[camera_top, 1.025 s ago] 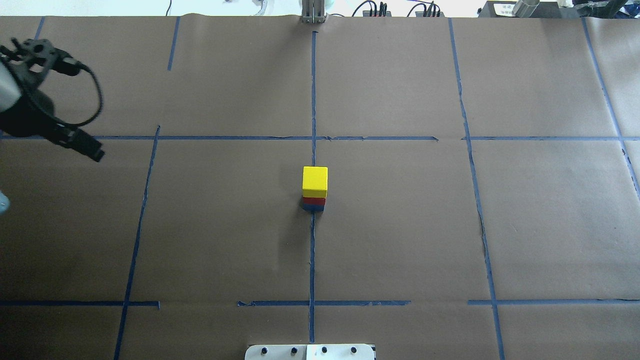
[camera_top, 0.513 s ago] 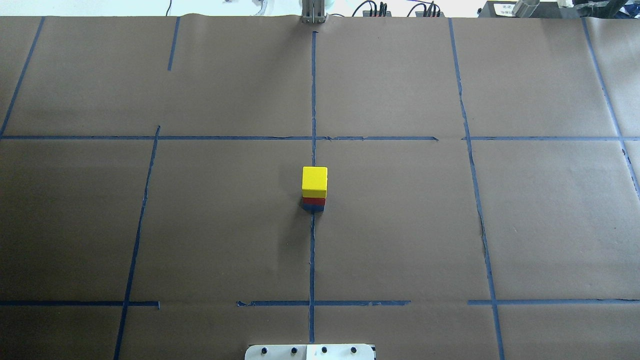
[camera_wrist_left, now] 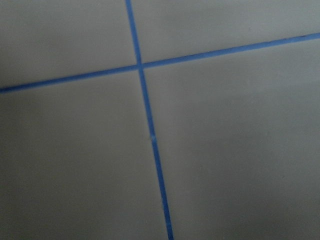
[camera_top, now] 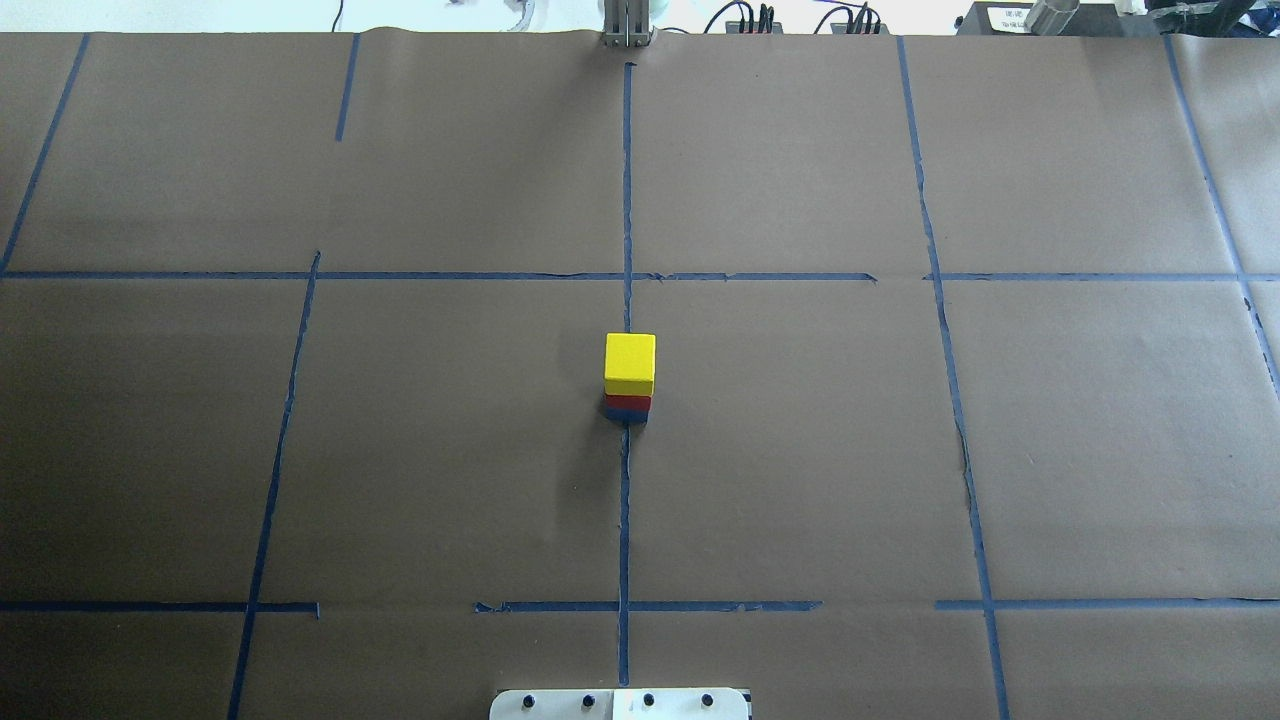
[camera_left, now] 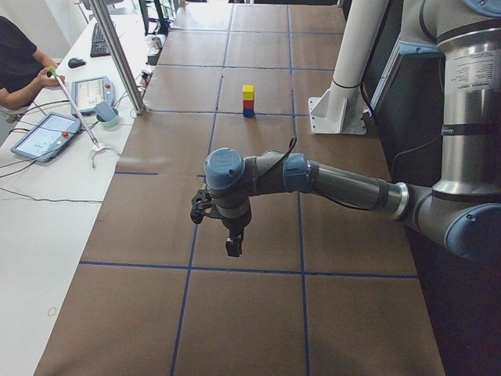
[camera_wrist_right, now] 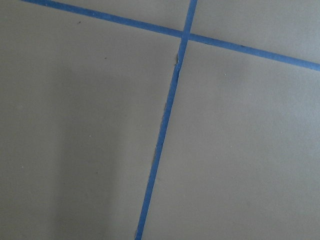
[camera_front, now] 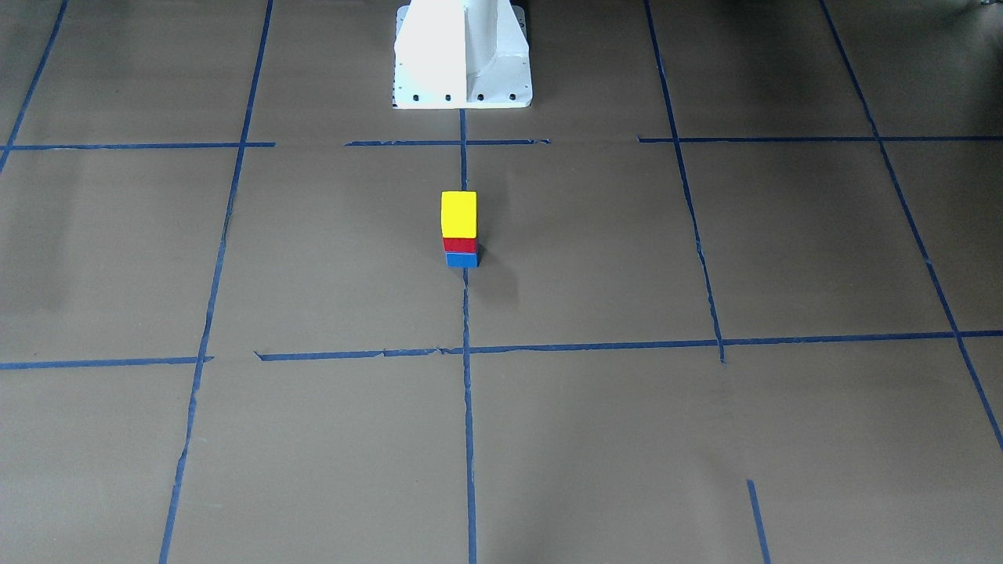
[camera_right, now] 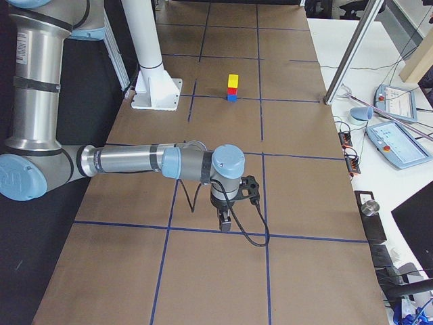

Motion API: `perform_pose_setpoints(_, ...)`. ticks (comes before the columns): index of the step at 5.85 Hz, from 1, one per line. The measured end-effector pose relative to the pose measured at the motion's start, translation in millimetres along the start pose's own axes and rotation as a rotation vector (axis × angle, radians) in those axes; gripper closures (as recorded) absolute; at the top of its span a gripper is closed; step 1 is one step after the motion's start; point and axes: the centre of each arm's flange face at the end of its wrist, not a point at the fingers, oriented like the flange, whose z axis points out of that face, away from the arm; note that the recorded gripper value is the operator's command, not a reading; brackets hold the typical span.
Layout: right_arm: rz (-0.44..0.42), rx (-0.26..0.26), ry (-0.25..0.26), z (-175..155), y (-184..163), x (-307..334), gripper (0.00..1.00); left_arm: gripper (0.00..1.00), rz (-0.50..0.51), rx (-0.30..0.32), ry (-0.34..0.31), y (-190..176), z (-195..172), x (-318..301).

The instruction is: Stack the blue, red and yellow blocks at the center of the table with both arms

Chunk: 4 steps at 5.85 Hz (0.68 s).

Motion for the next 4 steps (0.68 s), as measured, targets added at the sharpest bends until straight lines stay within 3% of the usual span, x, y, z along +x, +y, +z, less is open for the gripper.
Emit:
perform_pose_setpoints(2,0.018,-0.003,-0.03,-1.0,4.6,-5.9,0.0,0.0,-0.029,-0.012,0.039,6.5,31.2,-29.2)
perform_pose_setpoints(4,0.025,-0.007,-0.044,2.3,3.7,-6.7,0.0,0.0,-0.064,0.015,0.043,2.9,47.1,-45.9)
